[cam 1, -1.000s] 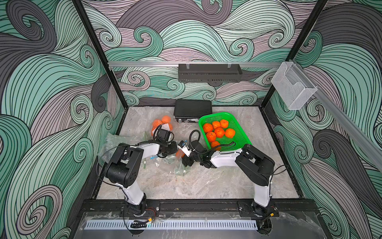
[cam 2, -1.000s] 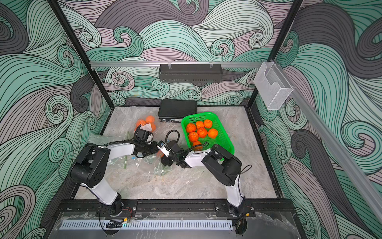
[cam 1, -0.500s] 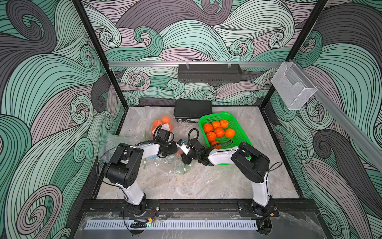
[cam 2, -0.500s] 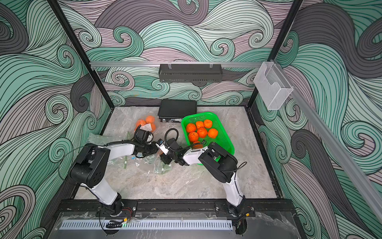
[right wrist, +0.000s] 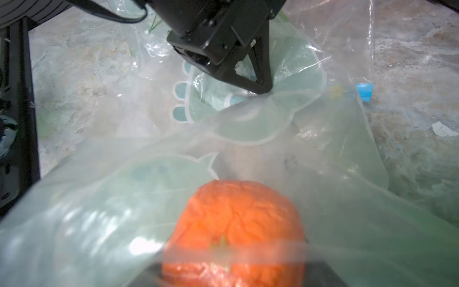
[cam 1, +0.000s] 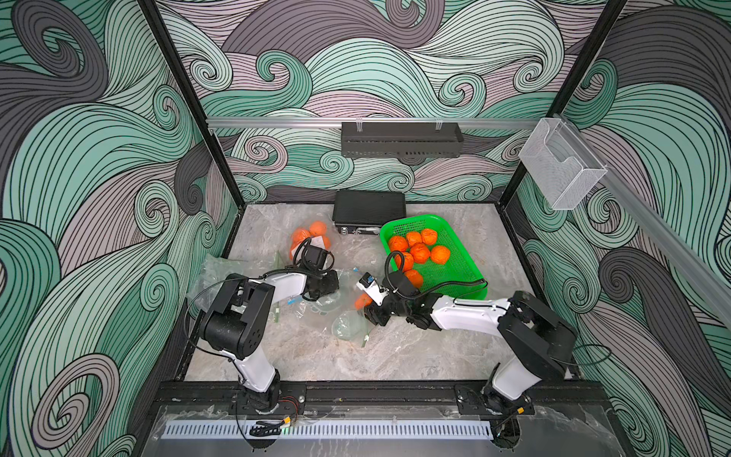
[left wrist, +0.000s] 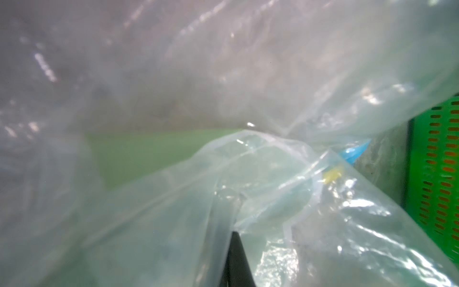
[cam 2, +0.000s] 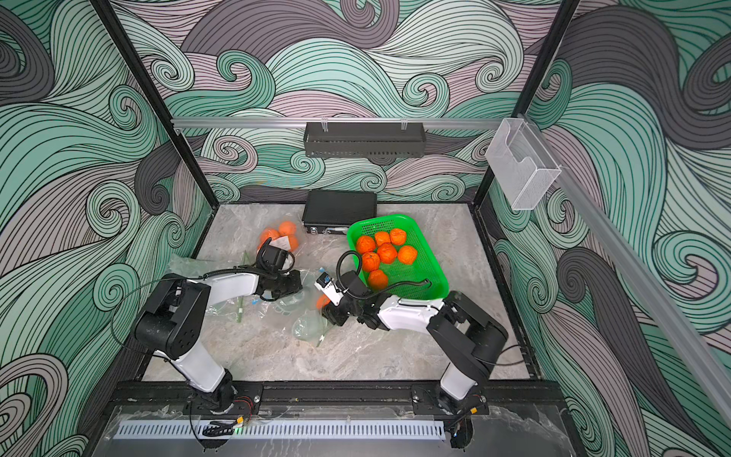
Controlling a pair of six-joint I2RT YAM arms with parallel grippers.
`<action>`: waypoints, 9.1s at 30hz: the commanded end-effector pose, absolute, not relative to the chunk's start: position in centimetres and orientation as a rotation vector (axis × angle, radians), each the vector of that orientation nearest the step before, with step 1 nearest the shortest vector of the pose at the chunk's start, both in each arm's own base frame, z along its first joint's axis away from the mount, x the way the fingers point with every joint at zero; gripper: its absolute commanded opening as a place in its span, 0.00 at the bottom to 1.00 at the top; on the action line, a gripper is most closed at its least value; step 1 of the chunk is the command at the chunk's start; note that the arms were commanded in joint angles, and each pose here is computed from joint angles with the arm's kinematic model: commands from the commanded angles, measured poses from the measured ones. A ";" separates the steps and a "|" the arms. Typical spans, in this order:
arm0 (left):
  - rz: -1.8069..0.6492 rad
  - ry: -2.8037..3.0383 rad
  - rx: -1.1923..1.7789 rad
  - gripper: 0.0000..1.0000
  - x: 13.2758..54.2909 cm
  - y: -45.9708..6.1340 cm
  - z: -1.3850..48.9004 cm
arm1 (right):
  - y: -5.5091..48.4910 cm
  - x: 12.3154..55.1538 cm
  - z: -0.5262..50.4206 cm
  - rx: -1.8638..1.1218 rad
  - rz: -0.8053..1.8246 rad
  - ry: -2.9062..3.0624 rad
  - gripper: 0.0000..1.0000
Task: Open the zip-top bag and take out the orange
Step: Pick up the orange from the zipper food storage bag, then place the orange in the basket, then pick up the zipper food storage bag at the center of the board, then place the zipper food storage bag in the zipper food storage bag, then unzip the zipper on the zipper food storage bag.
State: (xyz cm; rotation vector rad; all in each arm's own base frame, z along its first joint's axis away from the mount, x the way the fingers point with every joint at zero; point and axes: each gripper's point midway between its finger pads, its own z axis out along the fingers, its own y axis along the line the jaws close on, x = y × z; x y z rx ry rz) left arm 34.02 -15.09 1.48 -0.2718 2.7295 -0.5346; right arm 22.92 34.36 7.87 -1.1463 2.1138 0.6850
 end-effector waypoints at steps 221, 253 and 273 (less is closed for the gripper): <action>-0.759 2.523 -0.425 0.00 36.9 -9.5 25.5 | 16.8 28.4 17.6 -0.346 0.684 2.201 0.72; -1.040 2.860 0.059 0.00 29.4 -22.7 16.3 | 33.2 24.1 22.8 -0.358 1.221 2.316 0.67; -1.000 2.875 0.069 0.00 29.4 -22.3 15.7 | 36.6 23.3 18.6 -0.307 1.219 2.563 0.24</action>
